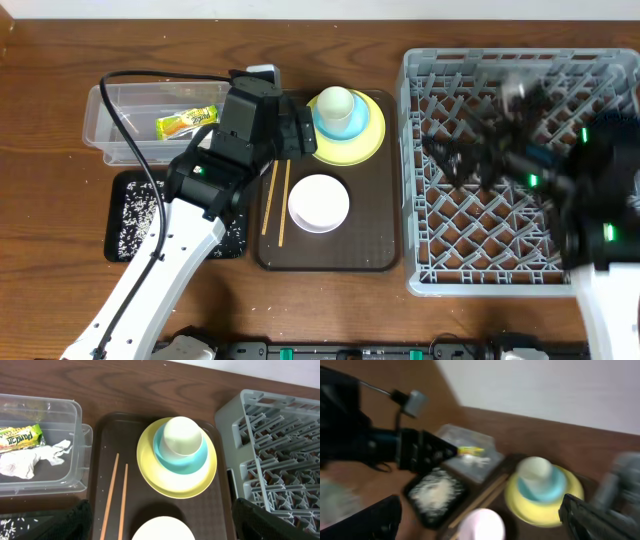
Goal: Sort waste into correct bins and load items into the dishwasher rack
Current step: 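Raise the right gripper out of the rack toward the brown tray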
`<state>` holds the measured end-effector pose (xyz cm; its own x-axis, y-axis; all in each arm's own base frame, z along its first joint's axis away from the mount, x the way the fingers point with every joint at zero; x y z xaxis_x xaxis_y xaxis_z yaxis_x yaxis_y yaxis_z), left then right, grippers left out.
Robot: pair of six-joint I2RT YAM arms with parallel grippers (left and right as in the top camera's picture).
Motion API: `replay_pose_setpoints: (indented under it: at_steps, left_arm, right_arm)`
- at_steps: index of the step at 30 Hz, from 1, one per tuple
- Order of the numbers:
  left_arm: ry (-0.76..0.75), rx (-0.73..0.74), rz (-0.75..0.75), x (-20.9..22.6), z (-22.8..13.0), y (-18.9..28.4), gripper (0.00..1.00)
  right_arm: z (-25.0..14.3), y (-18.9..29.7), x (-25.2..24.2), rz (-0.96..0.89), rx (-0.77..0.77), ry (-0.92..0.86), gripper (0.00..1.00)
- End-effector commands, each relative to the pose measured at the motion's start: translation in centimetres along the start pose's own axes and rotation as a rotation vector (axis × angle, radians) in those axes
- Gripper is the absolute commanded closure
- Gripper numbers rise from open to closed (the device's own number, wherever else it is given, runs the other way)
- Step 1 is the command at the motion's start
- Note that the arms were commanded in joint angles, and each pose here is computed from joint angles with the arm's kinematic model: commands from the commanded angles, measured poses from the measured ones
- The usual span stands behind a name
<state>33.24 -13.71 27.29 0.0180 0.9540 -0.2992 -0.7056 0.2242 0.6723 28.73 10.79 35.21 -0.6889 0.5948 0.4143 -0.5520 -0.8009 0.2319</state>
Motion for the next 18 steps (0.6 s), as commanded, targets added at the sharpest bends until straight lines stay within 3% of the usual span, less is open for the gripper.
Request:
replay_pose_setpoints:
  at_steps: [1, 7, 13, 18]
  left_arm:
    - [-0.011, -0.007, 0.009, 0.1, 0.2, 0.0, 0.09]
    - [-0.012, -0.007, 0.009, 0.1, 0.2, 0.0, 0.09]
    - [-0.011, -0.007, 0.009, 0.1, 0.2, 0.0, 0.09]
    - [-0.014, -0.020, 0.017, 0.2, 0.5, 0.0, 0.09]
  right_arm:
    - [0.7, -1.4, 1.3, 0.284, 0.059, -0.084, 0.01]
    - [0.4, -4.1, -2.4, 0.270, 0.079, -0.253, 0.01]
    - [-1.5, -6.6, -6.4, -0.093, 0.094, -0.308, 0.43]
    - [-3.4, -8.3, -7.5, -0.398, 0.142, -0.189, 0.41]
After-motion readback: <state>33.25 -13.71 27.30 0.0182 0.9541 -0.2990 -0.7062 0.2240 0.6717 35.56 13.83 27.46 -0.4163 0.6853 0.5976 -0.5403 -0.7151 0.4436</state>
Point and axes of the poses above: each gripper's point midway between its finger pads, its own y axis back along the fingers, its own x axis along the line the jaws close on, z = x × y, the point moved 4 cm from there along y, back along the fingers, and after that the axes turned 2 degrees about y, right-handed, at the moved point
